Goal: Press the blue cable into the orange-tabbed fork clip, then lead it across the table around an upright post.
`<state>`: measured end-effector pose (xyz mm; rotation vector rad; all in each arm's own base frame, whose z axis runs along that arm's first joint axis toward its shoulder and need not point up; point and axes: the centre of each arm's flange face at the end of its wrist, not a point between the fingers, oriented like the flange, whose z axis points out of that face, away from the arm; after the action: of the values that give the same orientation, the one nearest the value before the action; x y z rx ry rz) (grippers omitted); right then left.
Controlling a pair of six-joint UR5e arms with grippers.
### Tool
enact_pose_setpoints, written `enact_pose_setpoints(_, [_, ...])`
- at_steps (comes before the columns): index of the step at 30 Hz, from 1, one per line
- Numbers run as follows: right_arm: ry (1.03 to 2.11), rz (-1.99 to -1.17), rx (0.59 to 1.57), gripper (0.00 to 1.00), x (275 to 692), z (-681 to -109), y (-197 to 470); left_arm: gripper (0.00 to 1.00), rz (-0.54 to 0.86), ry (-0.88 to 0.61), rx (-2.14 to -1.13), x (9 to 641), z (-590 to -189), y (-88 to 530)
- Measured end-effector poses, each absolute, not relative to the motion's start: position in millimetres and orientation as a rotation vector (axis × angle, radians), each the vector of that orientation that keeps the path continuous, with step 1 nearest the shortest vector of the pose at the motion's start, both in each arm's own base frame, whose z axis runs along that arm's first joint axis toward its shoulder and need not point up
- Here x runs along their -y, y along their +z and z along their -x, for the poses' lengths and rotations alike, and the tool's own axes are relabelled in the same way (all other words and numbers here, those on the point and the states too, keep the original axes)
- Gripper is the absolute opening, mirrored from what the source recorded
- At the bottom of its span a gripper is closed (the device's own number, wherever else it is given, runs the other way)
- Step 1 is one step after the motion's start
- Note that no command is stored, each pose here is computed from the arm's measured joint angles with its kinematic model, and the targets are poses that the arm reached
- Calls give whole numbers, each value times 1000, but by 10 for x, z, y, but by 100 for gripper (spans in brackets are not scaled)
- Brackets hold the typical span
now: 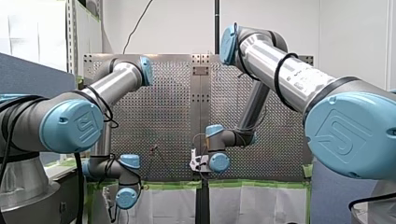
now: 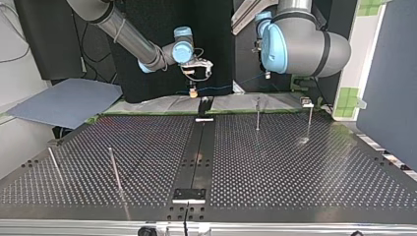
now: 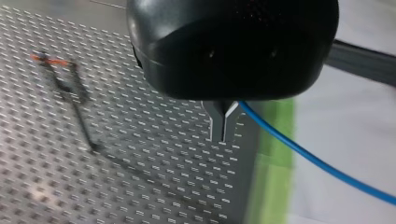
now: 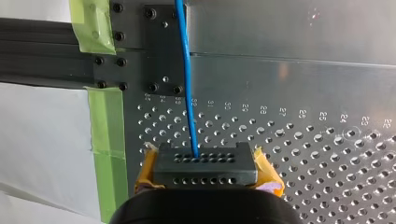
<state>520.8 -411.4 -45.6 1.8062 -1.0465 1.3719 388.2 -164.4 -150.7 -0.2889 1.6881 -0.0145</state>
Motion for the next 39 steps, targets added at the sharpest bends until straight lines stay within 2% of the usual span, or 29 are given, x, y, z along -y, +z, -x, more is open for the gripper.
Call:
enact_pose_setpoints(7, [1371,-1833,980,2,4103,-5265,-438,0,248,-2,-1761,1585,-3705,-1776])
enact_pose_setpoints(14, [1389,-1837,964,2,4098,-5326,-409,0,161,-10,-1808,1642,-3649,-1814])
enact_pose_setpoints(23, [1395,-1835,959,2,4100,-5343,-400,0,116,-51,-1793,1713,-3739,-1654])
enact_pose_setpoints(31, [1387,-1837,964,2,4125,-5313,-422,0,157,-68,-1787,1644,-3701,-1468])
enact_pose_setpoints(39, [1348,-1880,949,2,4029,-5288,-655,0,191,-128,-1777,1637,-3692,-1241])
